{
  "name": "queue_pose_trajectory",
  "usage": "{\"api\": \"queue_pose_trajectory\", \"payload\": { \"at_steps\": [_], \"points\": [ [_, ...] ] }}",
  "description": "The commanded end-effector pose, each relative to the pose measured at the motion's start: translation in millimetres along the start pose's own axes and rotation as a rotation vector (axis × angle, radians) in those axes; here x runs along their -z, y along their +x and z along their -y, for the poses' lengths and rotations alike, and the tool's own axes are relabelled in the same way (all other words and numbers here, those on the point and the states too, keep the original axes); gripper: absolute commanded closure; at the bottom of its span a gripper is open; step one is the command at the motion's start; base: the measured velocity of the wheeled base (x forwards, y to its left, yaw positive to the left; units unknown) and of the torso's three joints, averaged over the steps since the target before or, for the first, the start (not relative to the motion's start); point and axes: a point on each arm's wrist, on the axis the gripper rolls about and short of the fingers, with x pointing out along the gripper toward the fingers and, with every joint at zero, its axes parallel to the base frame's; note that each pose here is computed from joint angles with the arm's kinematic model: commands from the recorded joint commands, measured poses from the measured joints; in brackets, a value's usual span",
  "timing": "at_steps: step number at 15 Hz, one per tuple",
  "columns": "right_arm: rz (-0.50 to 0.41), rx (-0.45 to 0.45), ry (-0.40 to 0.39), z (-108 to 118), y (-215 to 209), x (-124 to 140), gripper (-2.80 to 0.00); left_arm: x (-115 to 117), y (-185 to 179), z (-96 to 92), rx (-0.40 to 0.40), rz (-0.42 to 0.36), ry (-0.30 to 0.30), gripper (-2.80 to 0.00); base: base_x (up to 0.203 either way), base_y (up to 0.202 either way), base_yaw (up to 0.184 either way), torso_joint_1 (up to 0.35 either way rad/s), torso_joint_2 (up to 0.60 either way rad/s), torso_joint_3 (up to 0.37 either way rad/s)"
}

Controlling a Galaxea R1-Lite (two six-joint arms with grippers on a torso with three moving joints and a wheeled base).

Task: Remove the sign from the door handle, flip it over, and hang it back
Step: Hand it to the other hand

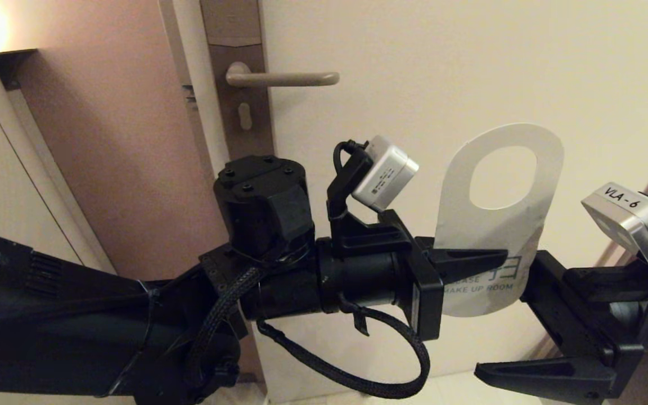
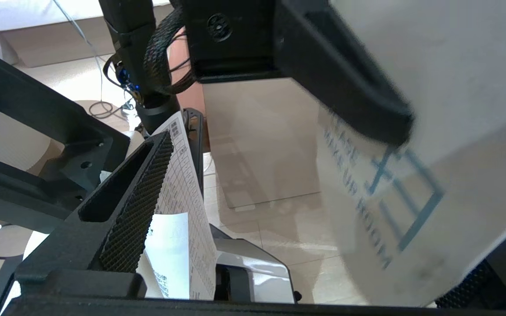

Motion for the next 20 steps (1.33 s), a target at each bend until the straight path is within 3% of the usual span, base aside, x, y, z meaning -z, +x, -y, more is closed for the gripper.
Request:
{"api": "queue_pose_trajectory", "payload": {
  "at_steps": [1, 13, 14, 20],
  "points": [
    [0.004, -0.006, -0.007, 0.1, 0.2, -1.1, -2.80, 0.7, 1.6, 1.3, 0.008, 0.002, 0.000, 0.00, 0.000, 0.000, 0.000, 0.000, 0.00, 0.000],
    [0.002, -0.003, -0.006, 0.8, 0.3, -0.7, -2.80, 4.1, 4.3, 3.2, 0.017, -0.006, -0.004, 0.00, 0.000, 0.000, 0.000, 0.000, 0.00, 0.000],
    [0.001, -0.004, -0.004, 0.9, 0.3, -0.2, 0.00, 4.1, 4.1, 3.5, 0.017, -0.006, -0.004, 0.00, 0.000, 0.000, 0.000, 0.000, 0.00, 0.000],
    [-0.001, -0.004, -0.002, 1.0, 0.5, 0.9, 0.00, 4.8, 3.7, 4.2, 0.017, -0.009, -0.008, 0.00, 0.000, 0.000, 0.000, 0.000, 0.00, 0.000]
  ]
}}
